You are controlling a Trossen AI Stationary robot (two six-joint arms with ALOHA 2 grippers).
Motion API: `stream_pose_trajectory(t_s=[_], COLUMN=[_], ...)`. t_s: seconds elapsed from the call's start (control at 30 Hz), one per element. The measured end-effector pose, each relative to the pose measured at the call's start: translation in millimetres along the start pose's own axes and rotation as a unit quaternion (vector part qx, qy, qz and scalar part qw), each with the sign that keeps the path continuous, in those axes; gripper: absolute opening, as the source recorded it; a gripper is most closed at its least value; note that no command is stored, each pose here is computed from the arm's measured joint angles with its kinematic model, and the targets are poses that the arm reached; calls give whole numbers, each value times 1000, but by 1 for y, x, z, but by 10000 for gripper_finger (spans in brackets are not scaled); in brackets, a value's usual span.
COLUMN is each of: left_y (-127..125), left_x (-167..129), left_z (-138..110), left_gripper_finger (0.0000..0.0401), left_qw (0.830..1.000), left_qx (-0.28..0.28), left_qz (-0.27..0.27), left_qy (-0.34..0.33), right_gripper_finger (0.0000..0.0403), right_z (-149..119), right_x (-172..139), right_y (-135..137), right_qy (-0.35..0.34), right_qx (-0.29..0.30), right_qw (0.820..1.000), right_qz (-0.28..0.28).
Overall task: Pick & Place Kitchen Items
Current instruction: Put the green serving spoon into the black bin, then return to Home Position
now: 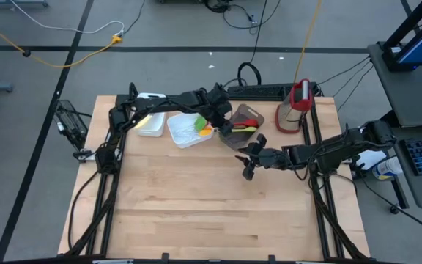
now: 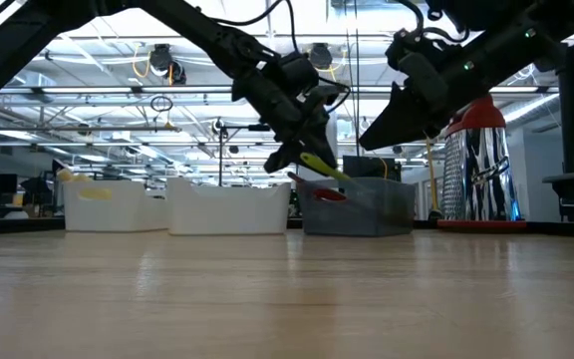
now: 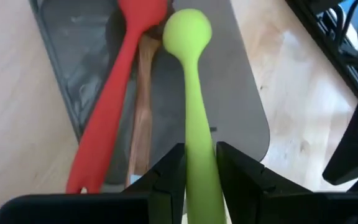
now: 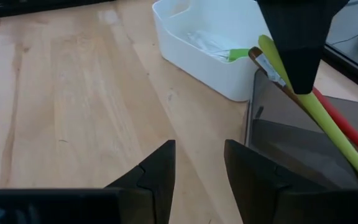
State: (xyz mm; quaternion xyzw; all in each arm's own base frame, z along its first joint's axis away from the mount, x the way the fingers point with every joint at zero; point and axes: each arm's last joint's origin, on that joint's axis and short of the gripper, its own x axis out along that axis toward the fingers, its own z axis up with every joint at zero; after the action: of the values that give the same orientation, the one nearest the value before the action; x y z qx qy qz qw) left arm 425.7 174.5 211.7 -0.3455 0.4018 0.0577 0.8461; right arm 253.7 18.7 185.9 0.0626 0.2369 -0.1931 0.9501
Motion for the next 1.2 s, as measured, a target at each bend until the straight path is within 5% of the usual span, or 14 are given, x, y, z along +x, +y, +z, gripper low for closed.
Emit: stream_pose_trajectory(t_s=[0.33, 0.73, 1.0, 1.2], left_y=[-8, -16, -38, -71], left_x=[5, 1, -33, -73], left_z=[-2, -5, -8, -18], left_gripper_finger=[100, 151, 139, 128], left_qw=[996, 994, 988, 972], left_qx=[84, 98, 142, 191], left_qz=[24, 43, 53, 136], left_qy=[-11, -9, -7, -29], right_gripper_finger=[130, 158, 199, 193], right_z=[0, 0, 0, 4], right_x=[1, 0, 0, -14], right_y=[-1, -1, -1, 2], right_qy=[0, 2, 4, -6], right_qx=[-10, -24, -23, -28], right_qw=[1000, 1000, 1000, 999], right_qz=[-2, 0, 0, 17])
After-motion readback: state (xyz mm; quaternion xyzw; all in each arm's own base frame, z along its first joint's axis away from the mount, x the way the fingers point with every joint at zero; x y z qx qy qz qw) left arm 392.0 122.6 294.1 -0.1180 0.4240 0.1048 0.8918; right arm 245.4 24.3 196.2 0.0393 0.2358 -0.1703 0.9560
